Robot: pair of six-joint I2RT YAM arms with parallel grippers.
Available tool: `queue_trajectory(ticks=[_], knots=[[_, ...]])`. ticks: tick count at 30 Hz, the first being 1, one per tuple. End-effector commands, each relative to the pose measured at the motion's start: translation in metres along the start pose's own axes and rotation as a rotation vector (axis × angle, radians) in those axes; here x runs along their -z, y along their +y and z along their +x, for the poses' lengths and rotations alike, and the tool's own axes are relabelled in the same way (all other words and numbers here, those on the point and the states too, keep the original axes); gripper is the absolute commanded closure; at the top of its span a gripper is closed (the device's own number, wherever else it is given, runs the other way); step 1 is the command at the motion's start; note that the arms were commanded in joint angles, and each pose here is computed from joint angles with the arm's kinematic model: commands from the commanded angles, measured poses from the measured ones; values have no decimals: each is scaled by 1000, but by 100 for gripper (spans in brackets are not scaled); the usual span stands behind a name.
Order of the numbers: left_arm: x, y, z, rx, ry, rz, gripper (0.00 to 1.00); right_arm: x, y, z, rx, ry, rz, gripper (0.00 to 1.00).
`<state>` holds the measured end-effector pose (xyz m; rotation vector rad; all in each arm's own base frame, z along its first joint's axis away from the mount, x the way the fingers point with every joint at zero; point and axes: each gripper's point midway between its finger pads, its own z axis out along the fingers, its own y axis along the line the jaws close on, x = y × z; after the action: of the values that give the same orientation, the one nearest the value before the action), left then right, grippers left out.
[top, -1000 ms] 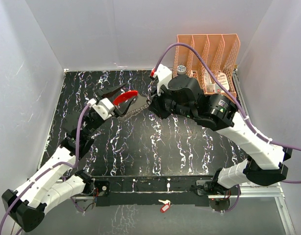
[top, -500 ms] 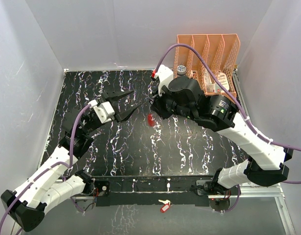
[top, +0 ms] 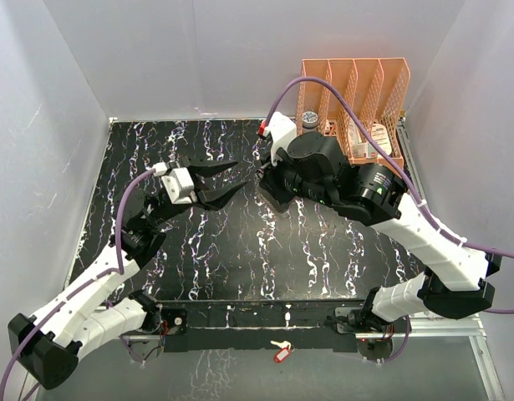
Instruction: Remove the keys from the keyring
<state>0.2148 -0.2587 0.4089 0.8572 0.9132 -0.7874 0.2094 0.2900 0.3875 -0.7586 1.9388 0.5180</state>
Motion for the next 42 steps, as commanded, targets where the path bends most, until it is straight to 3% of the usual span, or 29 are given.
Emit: queue_trajectory(ticks=[1,16,27,42], knots=[[-8,-9,-16,67,-76,58,53,12,-4,-24,-5,-102,16,100],[-15,-4,12,61,-35,49,60,12,-8,-22,-2,-106,32,100],[-25,-5,17,69,-61,89,78,14,-8,-24,-9,-117,29,100],[-30,-10,18,89,-84,120,77,10,-7,-22,-6,-113,27,100]])
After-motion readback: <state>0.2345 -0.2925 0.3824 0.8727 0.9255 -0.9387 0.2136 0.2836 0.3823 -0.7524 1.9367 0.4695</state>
